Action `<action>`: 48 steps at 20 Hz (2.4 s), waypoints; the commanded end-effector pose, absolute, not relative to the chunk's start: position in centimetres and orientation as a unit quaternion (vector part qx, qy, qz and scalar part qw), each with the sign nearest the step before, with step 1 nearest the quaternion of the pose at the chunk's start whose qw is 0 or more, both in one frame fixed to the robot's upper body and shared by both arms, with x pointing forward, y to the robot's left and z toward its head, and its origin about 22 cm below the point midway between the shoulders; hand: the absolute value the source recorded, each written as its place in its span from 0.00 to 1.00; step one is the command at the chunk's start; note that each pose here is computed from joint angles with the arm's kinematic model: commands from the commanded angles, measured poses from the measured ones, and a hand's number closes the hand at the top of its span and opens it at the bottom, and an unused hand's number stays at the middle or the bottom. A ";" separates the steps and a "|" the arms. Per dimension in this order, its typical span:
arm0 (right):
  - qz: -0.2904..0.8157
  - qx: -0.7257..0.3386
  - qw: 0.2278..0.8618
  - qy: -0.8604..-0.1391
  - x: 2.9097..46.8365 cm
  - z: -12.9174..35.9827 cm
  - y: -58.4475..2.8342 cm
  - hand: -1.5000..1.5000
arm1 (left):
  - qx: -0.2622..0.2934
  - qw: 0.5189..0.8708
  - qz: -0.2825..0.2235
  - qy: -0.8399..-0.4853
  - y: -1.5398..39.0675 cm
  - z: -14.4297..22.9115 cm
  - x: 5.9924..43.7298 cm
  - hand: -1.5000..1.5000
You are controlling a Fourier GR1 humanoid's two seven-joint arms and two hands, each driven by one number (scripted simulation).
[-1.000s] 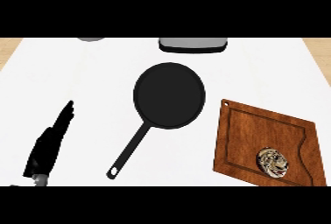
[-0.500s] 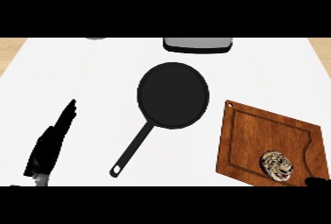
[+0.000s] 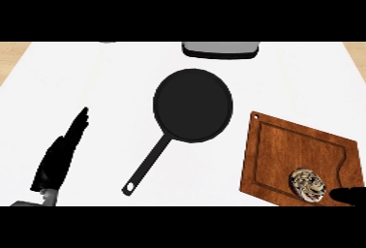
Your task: Pick the cupcake from the cutting board and place it in the pan
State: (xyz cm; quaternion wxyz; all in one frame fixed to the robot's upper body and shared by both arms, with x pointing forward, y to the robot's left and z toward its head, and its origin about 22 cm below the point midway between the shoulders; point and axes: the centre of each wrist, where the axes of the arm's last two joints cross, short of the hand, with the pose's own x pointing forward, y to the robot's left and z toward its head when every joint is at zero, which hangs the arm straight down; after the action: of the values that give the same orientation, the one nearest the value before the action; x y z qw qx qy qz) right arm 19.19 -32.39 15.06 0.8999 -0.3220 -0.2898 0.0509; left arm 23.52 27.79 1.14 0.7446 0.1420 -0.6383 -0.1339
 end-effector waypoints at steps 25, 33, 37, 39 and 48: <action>0.102 -0.273 0.953 -0.077 25.0 10.7 -30.1 0.00 | 0.142 0.749 -0.130 -0.634 27.9 1.6 22.8 0.50; 0.101 -0.262 0.957 -0.066 24.3 6.4 -27.1 0.00 | 0.156 0.743 -0.127 -0.639 28.0 -0.1 22.4 0.50; 0.096 -0.265 0.957 -0.071 25.6 8.0 -27.5 0.00 | 0.153 0.749 -0.125 -0.633 28.4 0.9 23.4 0.50; 0.105 -0.269 0.955 -0.064 24.9 5.9 -28.3 0.00 | 0.155 0.751 -0.123 -0.630 29.6 1.2 23.1 0.50; 0.070 -0.277 0.951 -0.118 24.9 4.1 -27.4 1.00 | 0.151 0.753 -0.115 -0.630 28.2 1.2 23.1 0.50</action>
State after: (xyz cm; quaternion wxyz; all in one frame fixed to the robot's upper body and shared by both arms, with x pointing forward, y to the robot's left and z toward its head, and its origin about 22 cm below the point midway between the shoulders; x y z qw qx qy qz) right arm 24.81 -28.32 5.08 0.9373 -0.2767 -0.1725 0.1230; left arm 22.65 28.19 1.12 0.7495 0.1533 -0.6327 -0.1204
